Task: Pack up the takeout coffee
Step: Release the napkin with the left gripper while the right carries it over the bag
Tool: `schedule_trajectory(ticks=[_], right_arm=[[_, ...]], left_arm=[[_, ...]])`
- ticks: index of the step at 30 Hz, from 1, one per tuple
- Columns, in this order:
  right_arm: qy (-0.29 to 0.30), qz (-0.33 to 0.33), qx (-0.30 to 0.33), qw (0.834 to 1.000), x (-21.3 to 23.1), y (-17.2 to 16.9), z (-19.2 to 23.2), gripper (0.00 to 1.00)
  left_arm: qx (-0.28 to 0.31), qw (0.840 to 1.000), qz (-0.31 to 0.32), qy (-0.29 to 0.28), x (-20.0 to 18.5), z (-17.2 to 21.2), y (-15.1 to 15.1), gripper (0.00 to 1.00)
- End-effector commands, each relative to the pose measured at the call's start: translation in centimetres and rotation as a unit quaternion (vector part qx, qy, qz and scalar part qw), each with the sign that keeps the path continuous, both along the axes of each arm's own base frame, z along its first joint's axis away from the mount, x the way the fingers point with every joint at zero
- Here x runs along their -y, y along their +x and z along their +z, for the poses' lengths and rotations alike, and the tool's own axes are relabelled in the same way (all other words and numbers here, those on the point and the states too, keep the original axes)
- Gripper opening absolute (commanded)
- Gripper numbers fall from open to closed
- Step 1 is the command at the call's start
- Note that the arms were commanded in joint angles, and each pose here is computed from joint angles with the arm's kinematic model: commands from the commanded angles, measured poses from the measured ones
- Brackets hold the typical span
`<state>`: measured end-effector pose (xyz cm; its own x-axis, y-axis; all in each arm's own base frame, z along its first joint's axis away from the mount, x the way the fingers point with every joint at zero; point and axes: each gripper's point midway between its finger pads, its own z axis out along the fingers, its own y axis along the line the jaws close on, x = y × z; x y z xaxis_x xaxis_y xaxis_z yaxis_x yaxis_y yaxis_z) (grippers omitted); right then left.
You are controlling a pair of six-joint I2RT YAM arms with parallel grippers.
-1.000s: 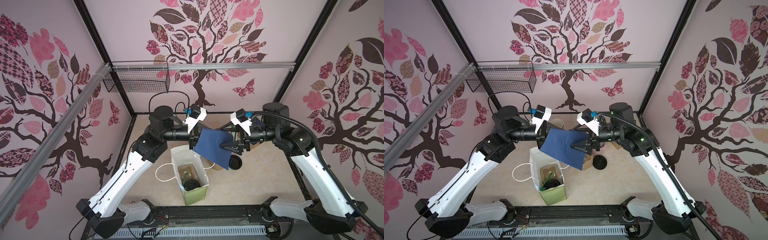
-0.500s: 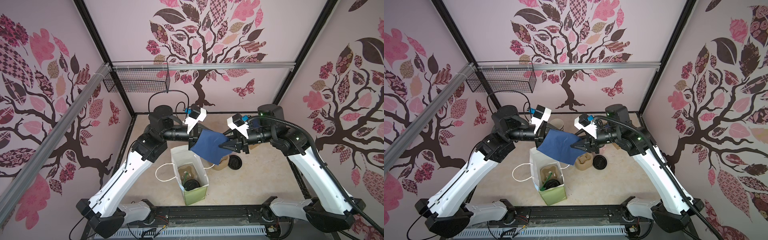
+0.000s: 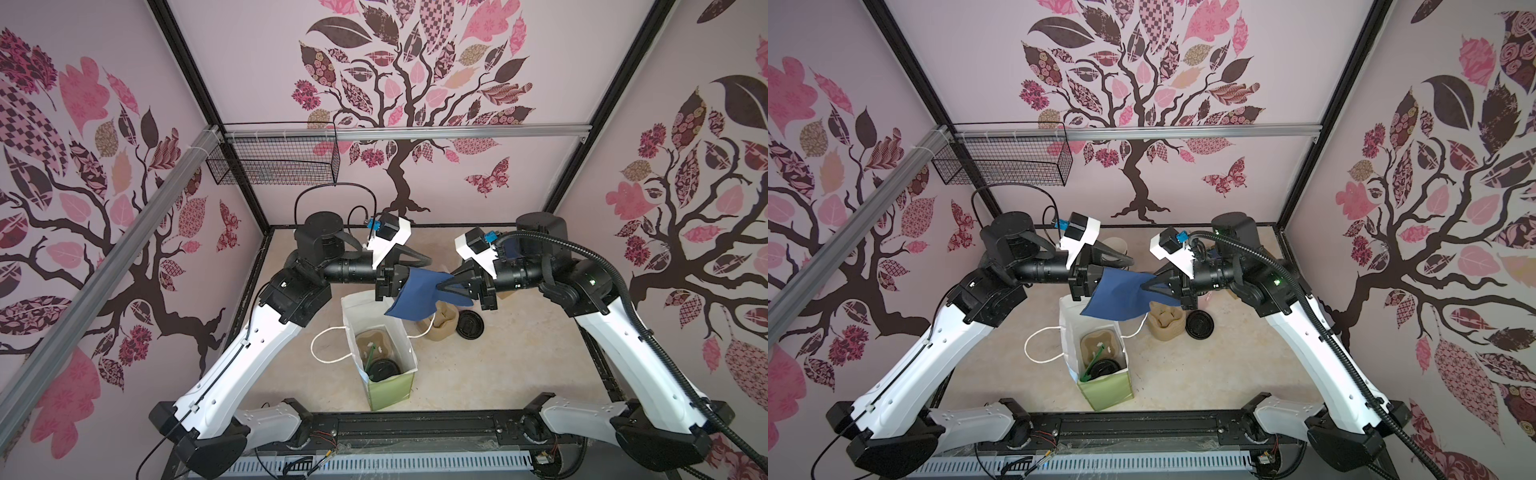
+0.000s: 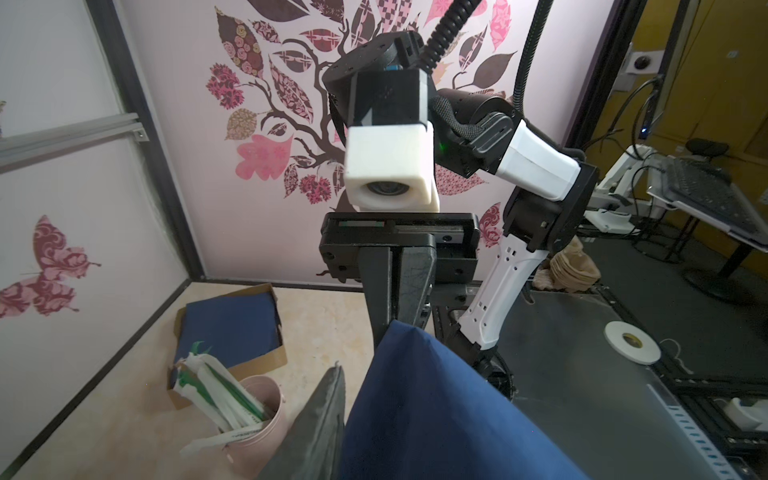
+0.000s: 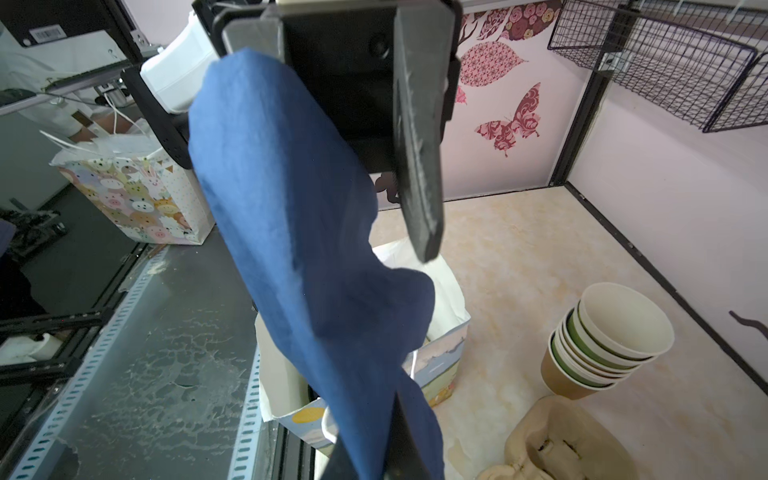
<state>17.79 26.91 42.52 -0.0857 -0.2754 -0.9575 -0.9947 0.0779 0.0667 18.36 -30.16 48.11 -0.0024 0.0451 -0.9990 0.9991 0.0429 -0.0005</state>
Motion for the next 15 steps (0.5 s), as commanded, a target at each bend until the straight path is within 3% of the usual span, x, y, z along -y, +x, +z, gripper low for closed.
schedule_trajectory(ticks=[1, 4, 7, 8, 10, 12, 15], right_arm=[[0.029, -0.009, 0.006, 1.0, 0.4, -0.8, 1.6, 0.0], [0.035, -0.027, -0.01, 0.999, 0.5, -0.5, 1.7, 0.0], [0.028, -0.08, -0.04, 0.996, 1.1, 0.6, 1.4, 0.0], [0.019, -0.106, -0.054, 0.993, 1.5, 0.9, 0.9, 0.0], [-0.006, -0.139, -0.066, 0.988, 2.5, 1.1, -0.3, 0.0], [-0.029, -0.182, -0.083, 0.979, 3.6, 1.5, -1.1, 0.0], [-0.038, -0.23, -0.119, 0.965, 4.3, 2.3, -0.9, 0.0]], left_arm=[[0.043, 0.998, 0.035, -0.016, -1.4, 1.6, -0.1, 0.5], [0.057, 0.995, 0.075, -0.011, -2.5, 1.5, 0.4, 0.6], [0.072, 0.985, 0.156, -0.003, -4.7, 1.3, 1.2, 0.67], [0.077, 0.978, 0.195, -0.005, -6.0, 1.6, 1.3, 0.78], [0.074, 0.957, 0.281, -0.009, -8.9, 1.9, 2.0, 0.81], [0.043, 0.922, 0.385, -0.017, -12.7, 1.9, 2.8, 0.83], [-0.049, 0.873, 0.485, -0.026, -17.1, 0.2, 3.1, 0.83]])
